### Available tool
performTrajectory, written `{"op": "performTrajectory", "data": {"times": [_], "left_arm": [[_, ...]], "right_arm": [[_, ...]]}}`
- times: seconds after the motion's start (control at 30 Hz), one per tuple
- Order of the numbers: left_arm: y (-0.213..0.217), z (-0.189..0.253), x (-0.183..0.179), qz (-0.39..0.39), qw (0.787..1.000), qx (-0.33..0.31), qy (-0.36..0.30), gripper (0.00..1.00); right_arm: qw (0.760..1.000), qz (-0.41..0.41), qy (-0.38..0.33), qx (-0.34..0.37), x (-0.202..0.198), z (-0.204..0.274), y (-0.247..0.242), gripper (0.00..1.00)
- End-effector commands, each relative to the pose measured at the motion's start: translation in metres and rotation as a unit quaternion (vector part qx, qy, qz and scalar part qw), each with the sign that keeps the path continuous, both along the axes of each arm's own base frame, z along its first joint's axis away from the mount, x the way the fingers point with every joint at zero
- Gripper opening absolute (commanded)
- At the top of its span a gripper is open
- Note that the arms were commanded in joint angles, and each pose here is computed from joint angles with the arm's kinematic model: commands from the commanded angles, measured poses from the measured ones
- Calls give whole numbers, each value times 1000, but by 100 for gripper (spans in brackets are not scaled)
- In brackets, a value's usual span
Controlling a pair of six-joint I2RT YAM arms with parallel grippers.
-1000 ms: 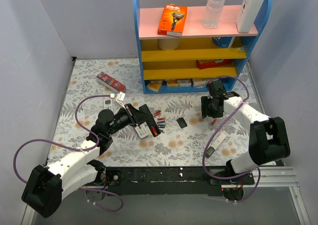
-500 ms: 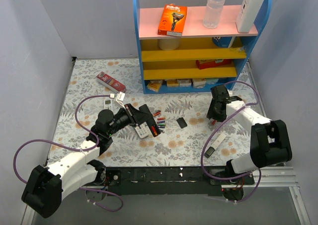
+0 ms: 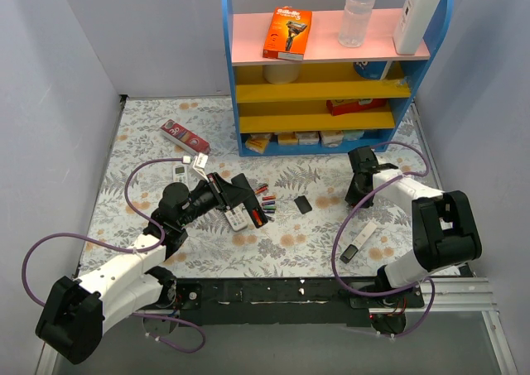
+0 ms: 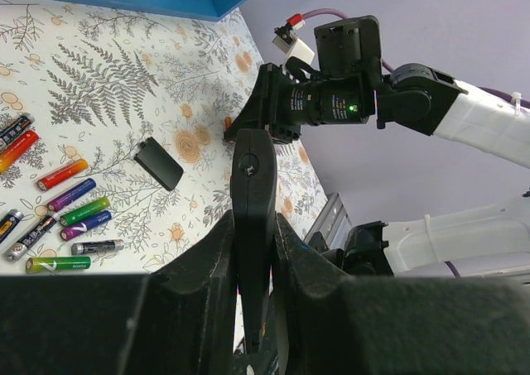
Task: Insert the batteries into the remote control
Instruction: Pick up the battery from the center of the board, then load the battery into the remote control.
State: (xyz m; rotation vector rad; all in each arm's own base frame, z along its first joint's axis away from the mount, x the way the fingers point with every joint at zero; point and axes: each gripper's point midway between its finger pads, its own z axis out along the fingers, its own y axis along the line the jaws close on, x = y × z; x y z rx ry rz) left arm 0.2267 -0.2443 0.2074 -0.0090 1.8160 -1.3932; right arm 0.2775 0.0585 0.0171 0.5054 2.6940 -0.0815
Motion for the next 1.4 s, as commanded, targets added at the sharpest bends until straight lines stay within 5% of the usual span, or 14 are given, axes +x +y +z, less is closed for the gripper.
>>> {"op": "performTrajectory", "data": {"times": [0.0, 0.3, 0.5, 0.8, 1.03, 1.37], "left_arm": [[0, 9, -1, -3, 1000, -5, -12, 0], [-2, 13, -1, -9, 1000, -13, -11, 0], [-6, 17, -1, -19, 999, -25, -14, 0], [-12, 24, -4, -41, 998, -44, -32, 0], [-16, 26, 3, -41, 998, -47, -31, 0], [-14, 20, 14, -12, 999, -51, 2, 0]], "right_arm": [[1000, -2, 0, -9, -3, -5, -4, 34], [999, 41, 1, -21, -13, -4, -5, 15], [989, 138, -30, -33, -10, 23, 14, 7], [937, 330, -112, 13, -24, 106, 104, 3], [877, 454, -141, 71, -70, 168, 190, 4], [834, 523, -140, 102, -122, 211, 269, 4]]}}
